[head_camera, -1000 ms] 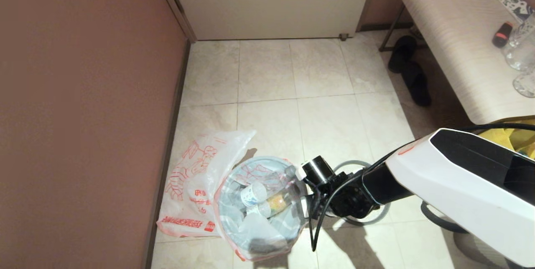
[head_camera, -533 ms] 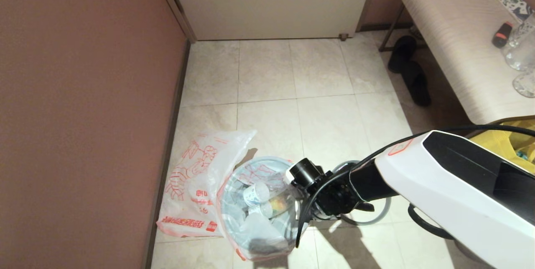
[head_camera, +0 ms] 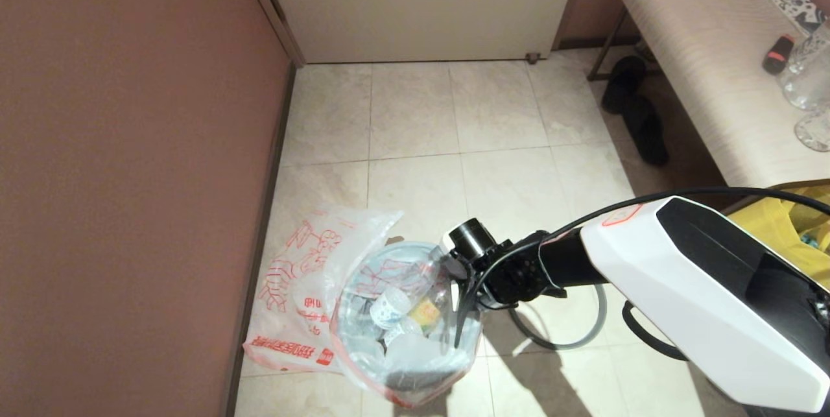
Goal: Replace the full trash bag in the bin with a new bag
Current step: Place the trash bag on the floor
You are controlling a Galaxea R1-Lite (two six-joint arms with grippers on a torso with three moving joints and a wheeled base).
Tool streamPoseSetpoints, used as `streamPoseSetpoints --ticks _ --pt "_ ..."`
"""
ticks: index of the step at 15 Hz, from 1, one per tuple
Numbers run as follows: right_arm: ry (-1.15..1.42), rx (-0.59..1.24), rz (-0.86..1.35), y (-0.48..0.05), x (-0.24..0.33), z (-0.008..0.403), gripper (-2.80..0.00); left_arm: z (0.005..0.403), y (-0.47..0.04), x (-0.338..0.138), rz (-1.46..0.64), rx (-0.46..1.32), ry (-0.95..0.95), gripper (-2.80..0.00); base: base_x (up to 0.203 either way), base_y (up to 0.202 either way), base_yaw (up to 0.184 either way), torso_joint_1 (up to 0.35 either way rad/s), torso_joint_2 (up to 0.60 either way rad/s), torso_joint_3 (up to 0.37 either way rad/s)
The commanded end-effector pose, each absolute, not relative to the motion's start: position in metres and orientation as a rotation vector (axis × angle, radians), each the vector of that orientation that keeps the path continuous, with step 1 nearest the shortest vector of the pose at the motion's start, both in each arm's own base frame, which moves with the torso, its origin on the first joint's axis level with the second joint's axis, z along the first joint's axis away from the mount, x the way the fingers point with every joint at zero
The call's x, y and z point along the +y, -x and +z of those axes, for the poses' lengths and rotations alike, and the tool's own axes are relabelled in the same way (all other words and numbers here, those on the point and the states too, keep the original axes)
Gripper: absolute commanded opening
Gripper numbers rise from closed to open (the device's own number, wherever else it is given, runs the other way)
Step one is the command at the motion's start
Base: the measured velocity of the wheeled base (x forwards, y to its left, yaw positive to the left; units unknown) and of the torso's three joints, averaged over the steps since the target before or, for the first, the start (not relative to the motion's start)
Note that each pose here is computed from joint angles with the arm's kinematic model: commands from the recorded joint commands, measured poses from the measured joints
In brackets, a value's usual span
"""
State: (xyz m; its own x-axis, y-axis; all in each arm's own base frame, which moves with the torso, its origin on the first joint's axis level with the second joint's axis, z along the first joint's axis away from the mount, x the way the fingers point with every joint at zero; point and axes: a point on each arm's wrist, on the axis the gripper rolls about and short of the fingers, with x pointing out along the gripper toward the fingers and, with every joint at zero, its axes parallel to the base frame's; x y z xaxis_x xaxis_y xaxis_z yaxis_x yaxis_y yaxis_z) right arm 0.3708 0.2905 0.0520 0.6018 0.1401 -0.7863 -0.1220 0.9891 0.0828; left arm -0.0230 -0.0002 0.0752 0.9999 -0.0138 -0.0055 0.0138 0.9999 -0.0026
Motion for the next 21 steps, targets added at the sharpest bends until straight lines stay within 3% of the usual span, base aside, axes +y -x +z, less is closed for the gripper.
streamPoseSetpoints --ticks 1,13,21 --pt "-0.027 0.868 0.153 -0.383 0.285 0.064 -2.8 0.075 0.023 0.0 -0.014 0.006 0.003 -2.8 0.0 0.0 0.0 0.0 0.0 0.0" --pt "0.116 0.767 0.12 -0.388 0.264 0.098 -2.8 0.075 0.023 0.0 -0.014 0.006 0.003 -2.8 0.0 0.0 0.0 0.0 0.0 0.0" --pt "0.163 0.819 0.04 -0.417 0.222 0.074 -2.8 0.075 0.023 0.0 -0.014 0.006 0.003 -2.8 0.0 0.0 0.0 0.0 0.0 0.0"
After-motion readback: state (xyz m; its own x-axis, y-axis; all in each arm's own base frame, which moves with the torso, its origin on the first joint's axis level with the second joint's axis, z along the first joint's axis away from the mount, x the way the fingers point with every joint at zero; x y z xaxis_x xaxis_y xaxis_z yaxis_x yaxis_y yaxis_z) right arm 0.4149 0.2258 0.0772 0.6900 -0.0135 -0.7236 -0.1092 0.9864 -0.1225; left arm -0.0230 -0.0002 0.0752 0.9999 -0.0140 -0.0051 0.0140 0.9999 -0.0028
